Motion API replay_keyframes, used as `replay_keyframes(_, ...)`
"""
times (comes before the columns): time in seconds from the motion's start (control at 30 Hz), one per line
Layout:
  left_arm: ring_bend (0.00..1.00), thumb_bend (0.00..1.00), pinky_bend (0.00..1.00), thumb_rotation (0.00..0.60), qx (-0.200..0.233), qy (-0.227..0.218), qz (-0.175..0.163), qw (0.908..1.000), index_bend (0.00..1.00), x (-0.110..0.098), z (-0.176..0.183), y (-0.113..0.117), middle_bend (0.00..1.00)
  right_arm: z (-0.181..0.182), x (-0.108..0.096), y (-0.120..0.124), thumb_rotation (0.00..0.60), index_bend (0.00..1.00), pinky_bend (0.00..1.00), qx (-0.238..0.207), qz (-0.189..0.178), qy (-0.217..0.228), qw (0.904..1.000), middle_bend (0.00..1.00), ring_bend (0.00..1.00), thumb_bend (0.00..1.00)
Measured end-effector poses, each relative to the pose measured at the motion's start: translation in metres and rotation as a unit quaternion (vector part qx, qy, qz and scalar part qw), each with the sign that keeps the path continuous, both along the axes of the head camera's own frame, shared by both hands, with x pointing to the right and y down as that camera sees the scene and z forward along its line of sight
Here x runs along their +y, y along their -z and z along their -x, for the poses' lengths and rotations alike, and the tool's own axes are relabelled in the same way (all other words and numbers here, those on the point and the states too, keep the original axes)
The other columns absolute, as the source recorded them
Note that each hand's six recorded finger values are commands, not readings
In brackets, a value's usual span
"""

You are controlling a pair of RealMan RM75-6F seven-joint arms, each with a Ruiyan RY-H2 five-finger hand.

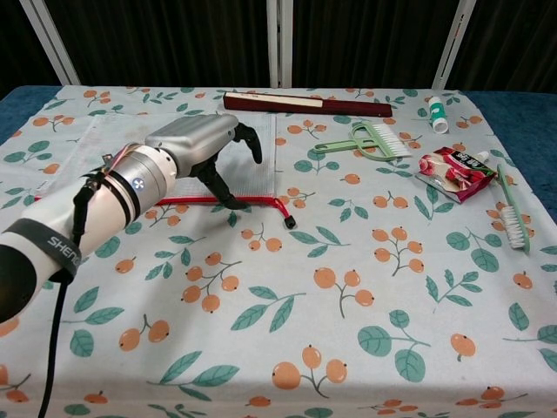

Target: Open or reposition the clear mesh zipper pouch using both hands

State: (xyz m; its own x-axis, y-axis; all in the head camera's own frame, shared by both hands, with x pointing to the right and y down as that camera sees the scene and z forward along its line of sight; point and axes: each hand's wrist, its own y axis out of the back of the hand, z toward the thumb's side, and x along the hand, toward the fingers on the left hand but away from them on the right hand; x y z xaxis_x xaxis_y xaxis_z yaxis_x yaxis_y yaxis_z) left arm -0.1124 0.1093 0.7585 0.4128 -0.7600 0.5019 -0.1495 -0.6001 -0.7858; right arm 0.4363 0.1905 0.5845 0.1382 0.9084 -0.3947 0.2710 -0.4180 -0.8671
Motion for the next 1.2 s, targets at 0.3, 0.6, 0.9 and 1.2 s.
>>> replay_keyframes(0.3, 0.16, 0.26, 0.17, 0.6, -0.009, -0.07, 0.017, 0.9974, 0.47, 0.004, -0.025, -0.008, 0.21, -0.003, 0.002, 0.006, 0.6, 0.04, 0.0, 0.007, -0.004, -0.007, 0.9999, 0.1, 0.0, 0.18)
replay_keyframes(0.6, 0.16, 0.27, 0.17, 0.6, -0.025, -0.093, 0.018, 0.9952, 0.49, 0.004, -0.038, -0.014, 0.21, -0.004, 0.002, 0.004, 0.6, 0.04, 0.0, 0.006, -0.003, -0.01, 0.9999, 0.1, 0.0, 0.18)
replay_keyframes(0.9, 0.16, 0.31, 0.17, 0.6, -0.044, -0.11, 0.011, 0.9929, 0.51, 0.005, -0.04, -0.015, 0.21, -0.007, 0.002, 0.005, 0.6, 0.04, 0.0, 0.006, -0.005, -0.013, 0.9999, 0.1, 0.0, 0.18)
replay_keyframes(1.2, 0.16, 0.31, 0.17, 0.6, -0.05, -0.121, 0.004, 0.9914, 0.48, 0.007, -0.047, -0.013, 0.21, -0.009, 0.003, 0.005, 0.6, 0.04, 0.0, 0.005, -0.004, -0.017, 0.9998, 0.1, 0.0, 0.18)
